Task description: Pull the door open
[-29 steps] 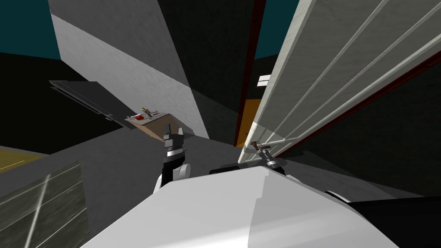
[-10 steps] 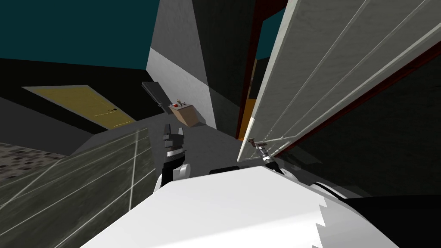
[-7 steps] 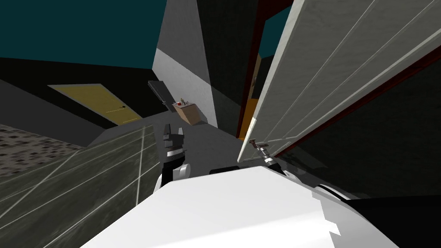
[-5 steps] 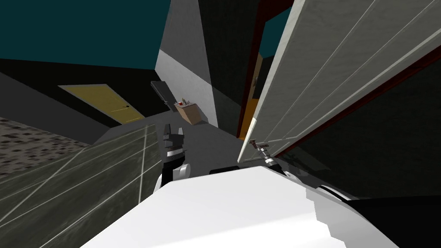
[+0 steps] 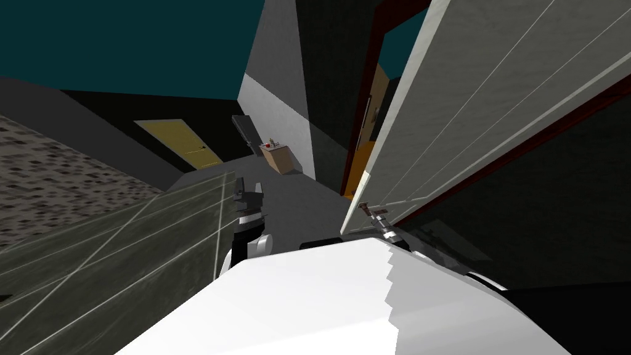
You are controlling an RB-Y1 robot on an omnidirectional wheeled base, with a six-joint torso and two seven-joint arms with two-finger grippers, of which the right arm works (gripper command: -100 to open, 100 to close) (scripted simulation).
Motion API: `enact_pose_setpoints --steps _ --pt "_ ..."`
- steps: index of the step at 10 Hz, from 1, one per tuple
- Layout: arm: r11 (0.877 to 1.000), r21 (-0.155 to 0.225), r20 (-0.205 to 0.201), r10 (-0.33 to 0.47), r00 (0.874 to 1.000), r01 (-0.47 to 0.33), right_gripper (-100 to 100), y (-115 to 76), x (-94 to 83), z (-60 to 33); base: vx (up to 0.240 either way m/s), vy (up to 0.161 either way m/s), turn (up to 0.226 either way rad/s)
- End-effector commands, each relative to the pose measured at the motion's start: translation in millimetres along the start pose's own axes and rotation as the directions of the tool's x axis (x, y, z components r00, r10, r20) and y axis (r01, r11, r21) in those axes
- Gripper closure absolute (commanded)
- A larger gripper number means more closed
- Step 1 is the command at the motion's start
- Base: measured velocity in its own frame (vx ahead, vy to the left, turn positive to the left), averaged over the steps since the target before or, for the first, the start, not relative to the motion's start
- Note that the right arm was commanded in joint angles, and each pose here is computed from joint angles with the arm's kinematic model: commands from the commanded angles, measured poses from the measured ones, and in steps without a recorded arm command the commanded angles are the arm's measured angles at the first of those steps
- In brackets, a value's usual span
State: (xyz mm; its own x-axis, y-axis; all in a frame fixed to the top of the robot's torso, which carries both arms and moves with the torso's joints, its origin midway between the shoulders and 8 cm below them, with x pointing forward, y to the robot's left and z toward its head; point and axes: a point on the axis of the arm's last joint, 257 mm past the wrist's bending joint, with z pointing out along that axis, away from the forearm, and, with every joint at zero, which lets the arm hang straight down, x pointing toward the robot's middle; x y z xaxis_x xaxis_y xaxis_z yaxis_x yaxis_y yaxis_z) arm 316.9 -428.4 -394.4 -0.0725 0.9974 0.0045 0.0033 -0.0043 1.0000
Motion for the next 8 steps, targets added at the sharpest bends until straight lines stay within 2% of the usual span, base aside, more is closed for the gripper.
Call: enact_pose_setpoints --steps 1,2,4,6,8 --pt "1.000 -0.001 0.003 -0.004 1.000 0.004 100 0.1 -4.3 -3.1 -0.098 -0.028 0.024" --pt "1.000 -0.002 -0.002 -0.004 1.000 0.004 100 0.8 -5.9 -12.0 -0.137 -0.044 0.163" --pt "1.000 -0.003 -0.008 -0.005 1.000 0.005 100 1.6 -7.3 -21.0 -0.185 -0.055 0.183" --pt "1.000 -0.001 -0.006 -0.001 1.000 0.001 100 -1.4 -2.2 -10.3 -0.088 -0.030 0.072" --pt "1.000 -0.002 -0.001 0.000 1.000 0.000 100 -2.1 1.0 -1.4 -0.200 -0.054 0.148"
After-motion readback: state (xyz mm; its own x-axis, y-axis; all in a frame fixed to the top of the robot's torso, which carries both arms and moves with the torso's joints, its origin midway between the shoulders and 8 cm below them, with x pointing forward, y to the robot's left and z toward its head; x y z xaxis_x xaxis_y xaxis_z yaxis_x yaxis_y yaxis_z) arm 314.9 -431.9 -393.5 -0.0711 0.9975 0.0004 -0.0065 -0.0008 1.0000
